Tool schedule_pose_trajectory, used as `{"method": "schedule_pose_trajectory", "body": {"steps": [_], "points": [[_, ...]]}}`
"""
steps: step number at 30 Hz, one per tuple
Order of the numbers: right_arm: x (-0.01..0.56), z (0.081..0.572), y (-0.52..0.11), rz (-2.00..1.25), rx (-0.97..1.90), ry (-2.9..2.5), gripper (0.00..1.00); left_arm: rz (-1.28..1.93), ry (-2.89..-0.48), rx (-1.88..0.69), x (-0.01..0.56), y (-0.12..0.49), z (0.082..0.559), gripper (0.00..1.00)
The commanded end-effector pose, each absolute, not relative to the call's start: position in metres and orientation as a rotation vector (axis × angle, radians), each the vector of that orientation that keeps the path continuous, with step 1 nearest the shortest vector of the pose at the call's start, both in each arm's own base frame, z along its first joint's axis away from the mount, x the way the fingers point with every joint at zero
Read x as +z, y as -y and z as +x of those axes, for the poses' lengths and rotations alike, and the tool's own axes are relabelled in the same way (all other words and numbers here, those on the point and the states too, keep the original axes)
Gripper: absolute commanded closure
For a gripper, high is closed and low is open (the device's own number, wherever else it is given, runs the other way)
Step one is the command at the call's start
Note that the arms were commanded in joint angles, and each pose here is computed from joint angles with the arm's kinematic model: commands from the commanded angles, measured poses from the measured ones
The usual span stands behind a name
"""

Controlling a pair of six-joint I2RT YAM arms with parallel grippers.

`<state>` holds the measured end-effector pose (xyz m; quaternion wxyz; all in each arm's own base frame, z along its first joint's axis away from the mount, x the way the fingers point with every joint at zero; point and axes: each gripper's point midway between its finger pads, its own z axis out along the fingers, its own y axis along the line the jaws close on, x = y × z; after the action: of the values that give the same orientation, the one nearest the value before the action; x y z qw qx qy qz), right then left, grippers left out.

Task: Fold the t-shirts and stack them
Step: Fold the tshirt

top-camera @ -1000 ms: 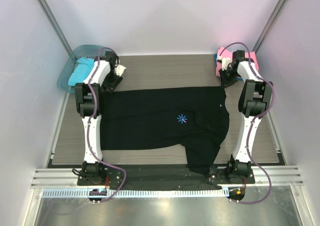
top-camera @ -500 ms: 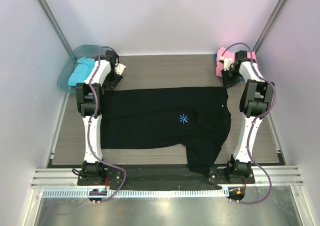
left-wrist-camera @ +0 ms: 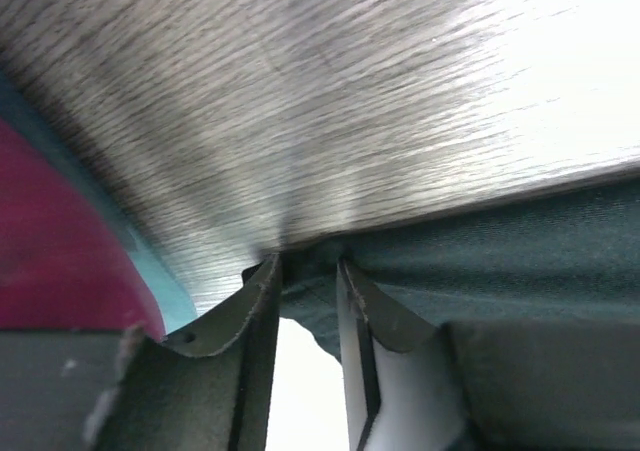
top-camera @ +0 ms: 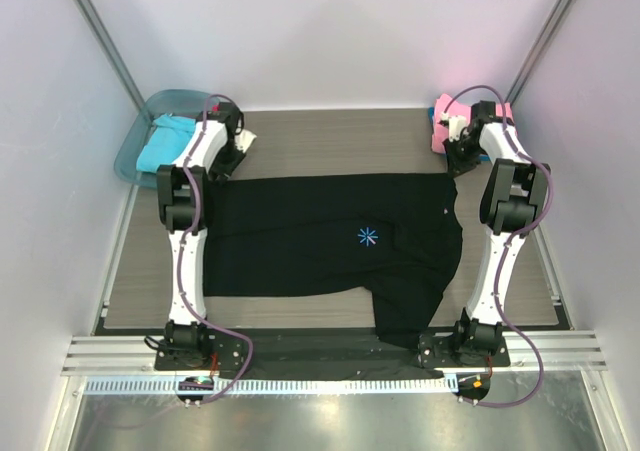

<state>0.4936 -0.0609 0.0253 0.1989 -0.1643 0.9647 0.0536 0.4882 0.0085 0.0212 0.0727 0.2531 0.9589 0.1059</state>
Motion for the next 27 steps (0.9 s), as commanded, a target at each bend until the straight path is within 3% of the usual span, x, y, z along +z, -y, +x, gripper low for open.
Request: {"method": "schedule_pose_trajectory", "body": {"steps": [1,5,8,12,15,18,27], "points": [[0.040,0.486,0.084,-0.439,0.051,-2.710,0.87,0.789,-2.946,0.251,-0.020,-0.009,0.482,0.72],[0.042,0.488,0.084,-0.435,0.049,-2.705,0.87,0.808,-2.971,0.212,-0.028,-0.007,0.476,0.80],[0.046,0.487,0.087,-0.432,0.042,-2.700,0.87,0.819,-2.967,0.199,-0.025,-0.005,0.474,1.00],[0.061,0.488,0.092,-0.398,0.049,-2.672,0.90,0.828,-2.941,0.193,-0.007,-0.004,0.472,1.00],[0.083,0.492,0.086,-0.404,0.077,-2.611,0.98,0.817,-2.888,0.212,0.025,-0.005,0.471,1.00],[0.105,0.495,0.084,-0.411,0.077,-2.564,0.99,0.778,-2.797,0.236,0.071,-0.005,0.472,1.00],[0.233,0.469,0.075,-0.472,-0.028,-2.303,0.99,0.708,-2.552,0.232,0.193,-0.001,0.439,1.00]]}}
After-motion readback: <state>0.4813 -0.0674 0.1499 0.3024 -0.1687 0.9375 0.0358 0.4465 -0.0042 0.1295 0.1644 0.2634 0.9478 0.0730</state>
